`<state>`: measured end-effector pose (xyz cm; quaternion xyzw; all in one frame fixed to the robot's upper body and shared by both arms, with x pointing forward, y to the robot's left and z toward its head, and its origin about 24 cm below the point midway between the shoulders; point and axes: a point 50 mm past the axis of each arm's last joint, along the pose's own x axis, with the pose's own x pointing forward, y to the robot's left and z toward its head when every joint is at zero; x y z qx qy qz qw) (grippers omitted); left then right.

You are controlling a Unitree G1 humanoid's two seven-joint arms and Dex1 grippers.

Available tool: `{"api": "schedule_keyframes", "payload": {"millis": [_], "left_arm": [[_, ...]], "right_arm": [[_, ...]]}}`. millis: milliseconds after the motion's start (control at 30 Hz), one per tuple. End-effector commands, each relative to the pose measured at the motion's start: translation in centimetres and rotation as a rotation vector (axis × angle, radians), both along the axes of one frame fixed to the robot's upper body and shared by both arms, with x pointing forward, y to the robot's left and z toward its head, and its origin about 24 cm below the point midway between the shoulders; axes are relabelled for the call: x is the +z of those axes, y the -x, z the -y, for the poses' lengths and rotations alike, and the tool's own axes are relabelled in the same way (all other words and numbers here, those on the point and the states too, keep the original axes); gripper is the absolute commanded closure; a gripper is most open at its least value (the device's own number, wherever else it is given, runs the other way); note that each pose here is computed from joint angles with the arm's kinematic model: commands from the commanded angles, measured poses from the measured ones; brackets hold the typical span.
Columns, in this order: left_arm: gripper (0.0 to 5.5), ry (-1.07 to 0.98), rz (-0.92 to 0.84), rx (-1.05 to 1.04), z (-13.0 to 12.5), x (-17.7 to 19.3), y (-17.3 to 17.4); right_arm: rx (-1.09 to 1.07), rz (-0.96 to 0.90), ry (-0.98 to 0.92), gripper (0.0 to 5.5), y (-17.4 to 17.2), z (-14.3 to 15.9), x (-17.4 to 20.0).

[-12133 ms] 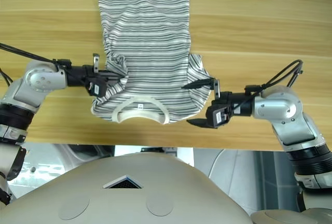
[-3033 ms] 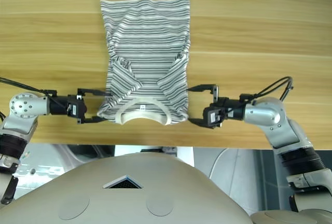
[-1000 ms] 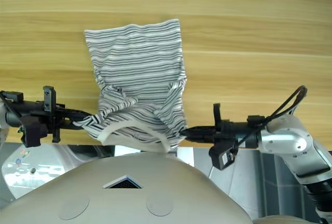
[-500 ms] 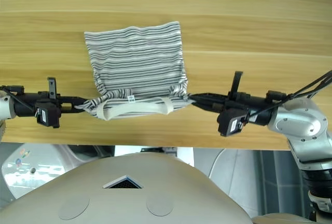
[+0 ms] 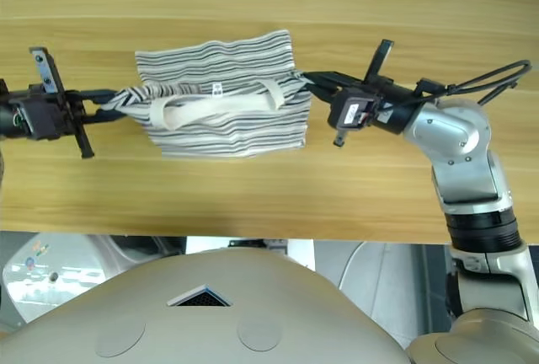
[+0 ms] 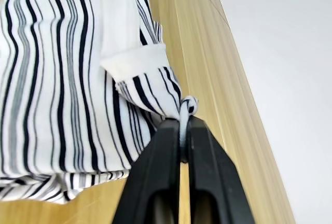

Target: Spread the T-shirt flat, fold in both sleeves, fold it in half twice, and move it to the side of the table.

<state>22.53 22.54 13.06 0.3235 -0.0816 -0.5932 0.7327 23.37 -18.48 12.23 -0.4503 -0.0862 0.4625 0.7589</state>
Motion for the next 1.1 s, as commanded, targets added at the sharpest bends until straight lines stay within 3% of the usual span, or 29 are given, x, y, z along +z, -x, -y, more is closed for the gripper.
{"api": "schedule_keyframes", "payload": {"millis": [33, 300, 733, 1100], "left_arm": [[5.43, -0.070, -0.041, 0.062, 0.7, -2.8, -1.8], [5.43, -0.192, -0.137, 0.209, 0.6, -8.5, -4.7], [5.43, -0.011, -0.097, 0.358, 0.1, -7.2, -7.4], [5.43, 0.046, -0.149, 0.404, -0.2, -8.5, -6.8]], "right_arm": [[-0.042, 0.033, 0.008, 5.50, -1.7, -0.8, -0.1], [-0.167, 0.058, -0.020, 5.50, -4.7, -0.7, -0.9], [-0.278, 0.004, -0.107, 5.50, -8.5, -0.9, -4.4], [-0.372, -0.050, -0.176, 5.50, -11.0, -2.1, -6.7]]}}
